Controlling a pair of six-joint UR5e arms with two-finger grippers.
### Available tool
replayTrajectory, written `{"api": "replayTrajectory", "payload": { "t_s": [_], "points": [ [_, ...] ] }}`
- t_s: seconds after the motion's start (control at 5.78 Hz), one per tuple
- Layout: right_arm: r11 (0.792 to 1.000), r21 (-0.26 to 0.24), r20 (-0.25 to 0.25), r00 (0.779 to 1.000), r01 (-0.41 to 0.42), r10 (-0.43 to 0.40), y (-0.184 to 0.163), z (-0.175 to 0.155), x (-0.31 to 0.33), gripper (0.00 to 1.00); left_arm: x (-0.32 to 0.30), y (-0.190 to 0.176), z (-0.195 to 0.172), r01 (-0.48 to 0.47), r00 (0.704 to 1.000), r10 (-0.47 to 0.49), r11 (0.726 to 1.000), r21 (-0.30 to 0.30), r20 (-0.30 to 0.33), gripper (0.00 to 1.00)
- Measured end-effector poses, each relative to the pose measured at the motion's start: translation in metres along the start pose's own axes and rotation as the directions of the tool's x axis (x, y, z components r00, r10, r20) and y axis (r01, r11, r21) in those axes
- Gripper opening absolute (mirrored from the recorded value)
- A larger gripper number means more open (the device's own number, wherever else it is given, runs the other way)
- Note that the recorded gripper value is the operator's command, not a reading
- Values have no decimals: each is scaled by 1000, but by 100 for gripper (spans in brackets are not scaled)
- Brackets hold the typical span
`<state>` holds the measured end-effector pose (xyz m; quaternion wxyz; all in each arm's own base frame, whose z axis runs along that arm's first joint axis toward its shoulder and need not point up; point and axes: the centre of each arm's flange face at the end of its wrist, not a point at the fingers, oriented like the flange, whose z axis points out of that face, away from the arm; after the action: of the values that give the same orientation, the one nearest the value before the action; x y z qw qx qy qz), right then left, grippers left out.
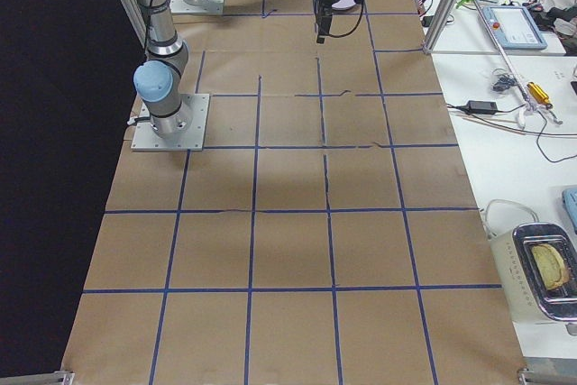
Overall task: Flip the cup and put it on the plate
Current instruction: 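Close the left gripper on the mug's open end and lift it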
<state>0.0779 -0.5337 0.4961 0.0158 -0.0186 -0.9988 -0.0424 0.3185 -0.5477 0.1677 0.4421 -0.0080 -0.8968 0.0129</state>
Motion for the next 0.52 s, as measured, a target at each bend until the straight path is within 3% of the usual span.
{"api": "replayTrajectory", "payload": {
  "t_s": [0.52],
  "points": [
    [1000,0,0,1000,0,0,0,0,0,100,55,-14,-16,-22,999,22,1000,13,47,0]
  ]
}}
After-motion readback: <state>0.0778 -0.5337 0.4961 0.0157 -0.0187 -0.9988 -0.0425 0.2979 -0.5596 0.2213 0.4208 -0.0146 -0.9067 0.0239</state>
